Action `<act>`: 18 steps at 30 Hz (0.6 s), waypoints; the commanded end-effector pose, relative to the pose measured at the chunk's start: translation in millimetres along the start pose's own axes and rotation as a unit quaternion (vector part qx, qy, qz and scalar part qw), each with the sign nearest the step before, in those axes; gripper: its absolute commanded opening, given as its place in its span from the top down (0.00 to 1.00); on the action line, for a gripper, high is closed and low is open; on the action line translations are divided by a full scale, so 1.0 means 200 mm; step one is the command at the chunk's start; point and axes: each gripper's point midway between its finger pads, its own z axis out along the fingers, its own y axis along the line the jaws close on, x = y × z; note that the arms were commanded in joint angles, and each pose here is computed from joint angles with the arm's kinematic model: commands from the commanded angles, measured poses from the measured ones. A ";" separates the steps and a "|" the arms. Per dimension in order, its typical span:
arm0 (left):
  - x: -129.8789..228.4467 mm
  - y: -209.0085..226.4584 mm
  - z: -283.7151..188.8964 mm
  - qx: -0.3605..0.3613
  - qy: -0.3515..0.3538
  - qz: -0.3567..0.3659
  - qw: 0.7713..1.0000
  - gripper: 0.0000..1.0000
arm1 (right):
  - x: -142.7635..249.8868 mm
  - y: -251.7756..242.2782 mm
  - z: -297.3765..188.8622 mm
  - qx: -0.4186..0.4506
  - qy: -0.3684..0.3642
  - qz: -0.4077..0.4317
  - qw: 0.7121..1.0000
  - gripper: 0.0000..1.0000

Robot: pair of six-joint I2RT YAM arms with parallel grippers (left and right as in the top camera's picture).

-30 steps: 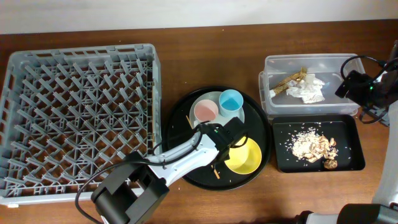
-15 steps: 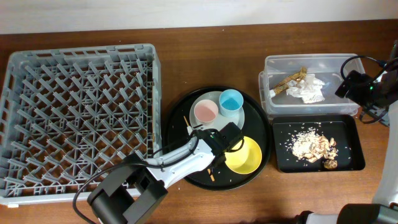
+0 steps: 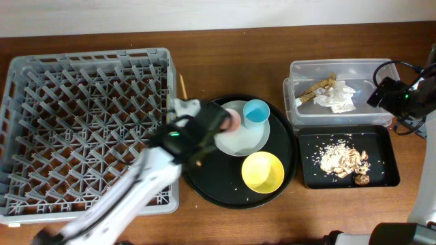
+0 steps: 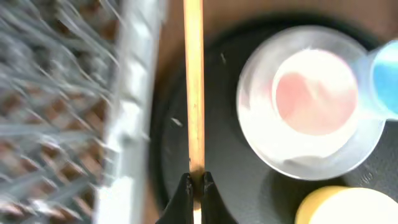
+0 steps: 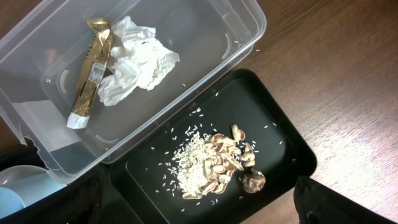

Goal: Sort waste into correct bins and load items into the dishwasher rack
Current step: 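Place second chopstick into the dish rack with left gripper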

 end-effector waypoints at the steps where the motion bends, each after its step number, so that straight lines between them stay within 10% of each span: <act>1: -0.14 0.18 -0.06 -0.003 -0.020 0.105 0.994 1.00 | -0.02 -0.01 -0.03 0.006 -0.011 0.002 1.000 0.01; 18: -0.20 0.40 0.33 0.058 0.083 0.079 0.992 1.00 | -0.02 -0.01 -0.03 0.006 -0.011 0.002 1.000 0.01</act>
